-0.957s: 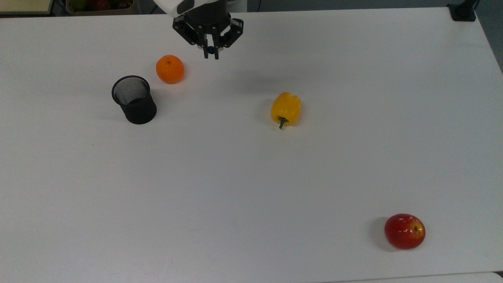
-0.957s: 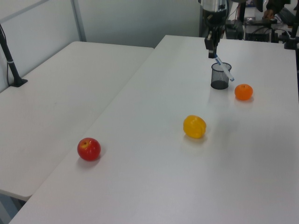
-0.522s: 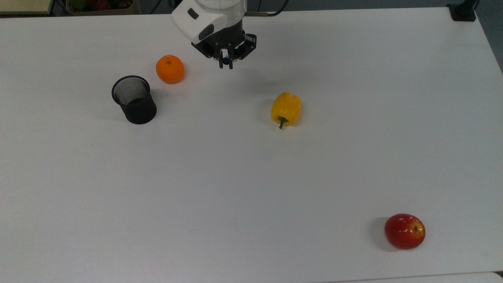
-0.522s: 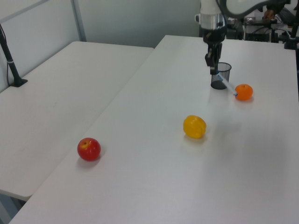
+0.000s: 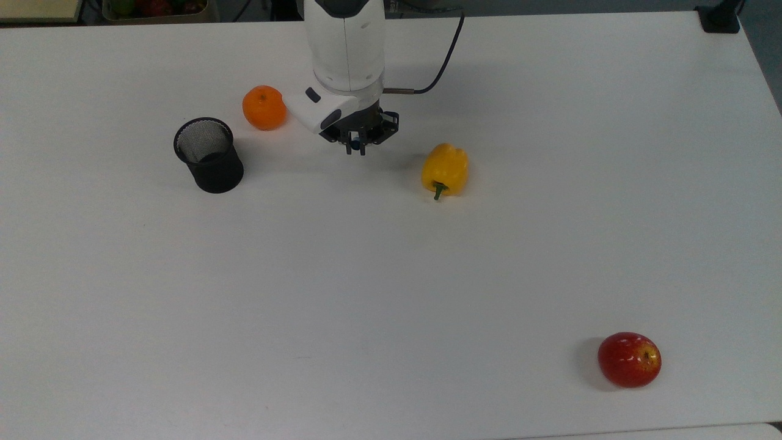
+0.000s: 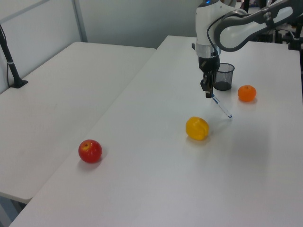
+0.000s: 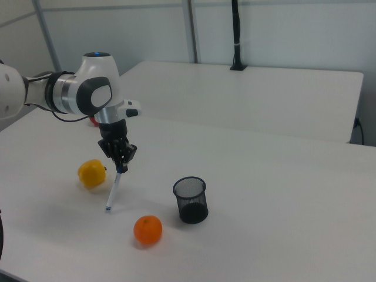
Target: Take marker pen
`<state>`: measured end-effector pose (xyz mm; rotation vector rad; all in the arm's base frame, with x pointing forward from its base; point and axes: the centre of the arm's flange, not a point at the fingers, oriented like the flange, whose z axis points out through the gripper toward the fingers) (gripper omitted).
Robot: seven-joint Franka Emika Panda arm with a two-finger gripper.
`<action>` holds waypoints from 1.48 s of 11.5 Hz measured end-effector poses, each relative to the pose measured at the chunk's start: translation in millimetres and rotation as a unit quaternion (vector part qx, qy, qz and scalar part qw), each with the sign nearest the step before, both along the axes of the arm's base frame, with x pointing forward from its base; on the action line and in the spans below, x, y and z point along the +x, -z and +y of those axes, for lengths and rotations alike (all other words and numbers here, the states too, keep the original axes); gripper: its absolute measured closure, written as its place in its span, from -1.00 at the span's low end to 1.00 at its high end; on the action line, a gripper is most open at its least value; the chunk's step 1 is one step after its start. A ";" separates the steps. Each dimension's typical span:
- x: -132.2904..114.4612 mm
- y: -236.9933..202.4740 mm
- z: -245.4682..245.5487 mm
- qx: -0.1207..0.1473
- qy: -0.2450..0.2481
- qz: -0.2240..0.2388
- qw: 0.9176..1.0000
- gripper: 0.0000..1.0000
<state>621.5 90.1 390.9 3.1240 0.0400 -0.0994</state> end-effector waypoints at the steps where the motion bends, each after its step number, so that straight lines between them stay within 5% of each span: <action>1: 0.1 -0.4 0.5 0.000 0.000 0.000 1.000 0.67; 3: 0.6 -1.8 1.0 0.000 -0.001 -0.002 1.000 0.40; 8: 0.3 -2.5 3.8 -0.006 -0.007 -0.003 1.000 -0.99; 12: 1.1 -19.1 3.9 -0.004 -0.007 -0.018 1.000 -1.00; 17: -41.9 -143.5 -9.1 -0.019 -0.009 -0.033 0.999 -1.00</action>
